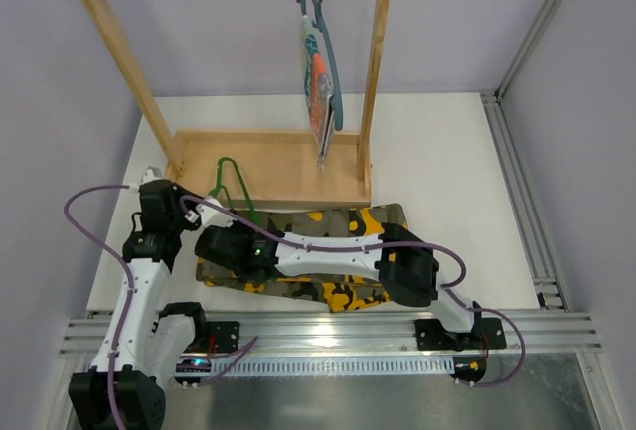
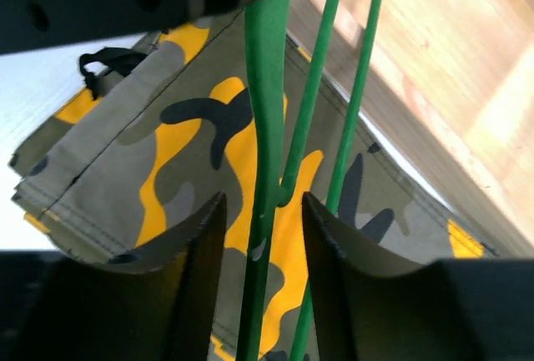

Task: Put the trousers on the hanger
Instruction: Place trousers on hanger

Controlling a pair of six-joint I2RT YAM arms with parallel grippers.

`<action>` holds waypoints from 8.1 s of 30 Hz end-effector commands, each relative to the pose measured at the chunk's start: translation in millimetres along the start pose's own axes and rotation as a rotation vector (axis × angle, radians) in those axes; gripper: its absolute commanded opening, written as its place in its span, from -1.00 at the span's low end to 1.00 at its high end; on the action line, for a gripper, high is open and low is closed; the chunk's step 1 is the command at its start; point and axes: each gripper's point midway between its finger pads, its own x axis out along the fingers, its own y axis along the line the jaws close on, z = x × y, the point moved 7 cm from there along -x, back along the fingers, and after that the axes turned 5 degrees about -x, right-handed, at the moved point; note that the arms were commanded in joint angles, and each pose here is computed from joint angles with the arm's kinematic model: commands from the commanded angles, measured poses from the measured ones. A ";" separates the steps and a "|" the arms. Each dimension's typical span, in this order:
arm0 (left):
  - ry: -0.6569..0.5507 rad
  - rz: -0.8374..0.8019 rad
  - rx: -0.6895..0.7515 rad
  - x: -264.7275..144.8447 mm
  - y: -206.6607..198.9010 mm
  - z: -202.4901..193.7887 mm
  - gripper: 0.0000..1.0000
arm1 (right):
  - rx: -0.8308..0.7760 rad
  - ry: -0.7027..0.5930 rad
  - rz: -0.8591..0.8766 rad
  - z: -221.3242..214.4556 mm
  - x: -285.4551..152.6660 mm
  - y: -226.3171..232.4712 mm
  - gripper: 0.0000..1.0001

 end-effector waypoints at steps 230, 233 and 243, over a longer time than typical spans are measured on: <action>-0.008 0.250 0.165 -9.3 33.6 -72.9 -0.47 | 0.901 -0.135 -0.075 -160.3 -108.3 -68.1 -0.93; -0.129 0.394 0.128 -22.1 43.1 -53.1 0.50 | 0.906 -0.137 -0.071 -160.9 -110.2 -69.9 -0.92; -0.020 0.463 -0.136 -28.8 29.4 -28.6 0.99 | 0.907 -0.140 -0.060 -161.7 -115.4 -74.9 -0.93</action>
